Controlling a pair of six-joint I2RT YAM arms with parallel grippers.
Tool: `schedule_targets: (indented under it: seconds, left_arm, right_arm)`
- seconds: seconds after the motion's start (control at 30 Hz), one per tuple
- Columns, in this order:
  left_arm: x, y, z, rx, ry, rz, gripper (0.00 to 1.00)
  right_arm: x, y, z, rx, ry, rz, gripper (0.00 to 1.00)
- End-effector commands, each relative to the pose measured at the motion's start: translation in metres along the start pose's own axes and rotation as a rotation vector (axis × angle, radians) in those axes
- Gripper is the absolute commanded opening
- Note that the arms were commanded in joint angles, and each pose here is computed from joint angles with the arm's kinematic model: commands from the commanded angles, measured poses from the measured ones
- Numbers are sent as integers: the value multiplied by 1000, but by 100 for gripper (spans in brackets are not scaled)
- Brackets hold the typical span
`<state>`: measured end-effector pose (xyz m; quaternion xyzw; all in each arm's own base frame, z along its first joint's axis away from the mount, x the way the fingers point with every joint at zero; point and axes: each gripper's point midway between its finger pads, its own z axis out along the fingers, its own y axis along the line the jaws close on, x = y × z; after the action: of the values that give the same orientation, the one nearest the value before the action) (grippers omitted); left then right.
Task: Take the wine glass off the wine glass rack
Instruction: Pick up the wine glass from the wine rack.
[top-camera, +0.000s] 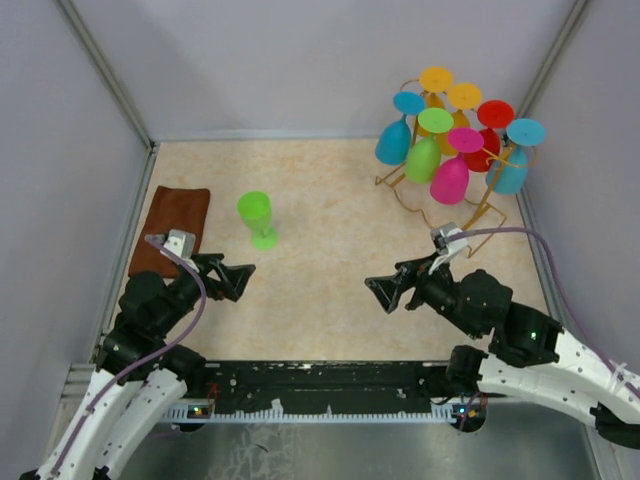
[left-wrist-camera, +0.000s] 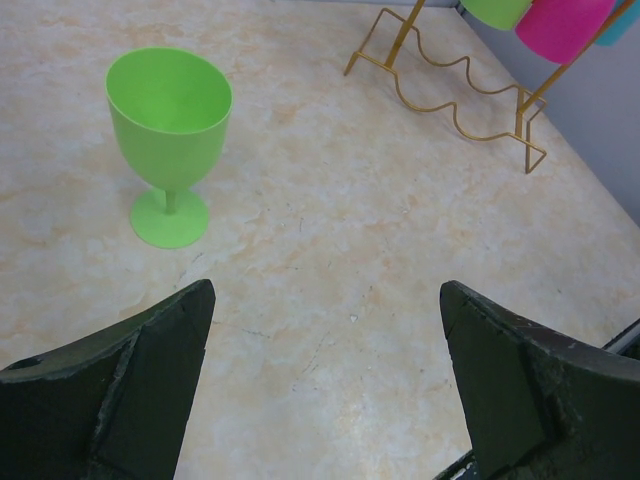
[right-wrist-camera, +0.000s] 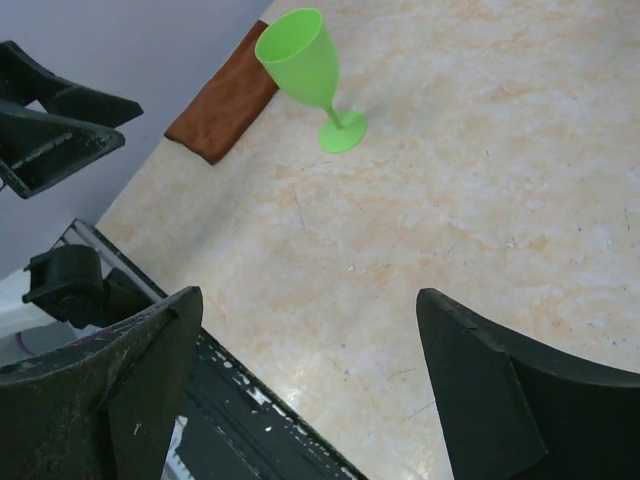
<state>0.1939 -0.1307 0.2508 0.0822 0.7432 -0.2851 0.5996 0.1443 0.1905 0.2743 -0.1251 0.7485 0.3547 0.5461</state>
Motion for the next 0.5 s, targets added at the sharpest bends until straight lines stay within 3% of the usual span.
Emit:
schedule_targets:
  seconds: [0.0, 0.23, 0.47]
  left_arm:
    - [1, 3, -2, -18, 3, -9, 99]
    - [1, 6, -1, -37, 2, -13, 99]
    - [2, 7, -2, -44, -5, -23, 99]
  right_arm:
    - [-29, -1, -10, 77, -10, 65, 87]
    - [-77, -2, -18, 123, -137, 66, 86]
    - [-169, -15, -33, 358, -239, -174, 87]
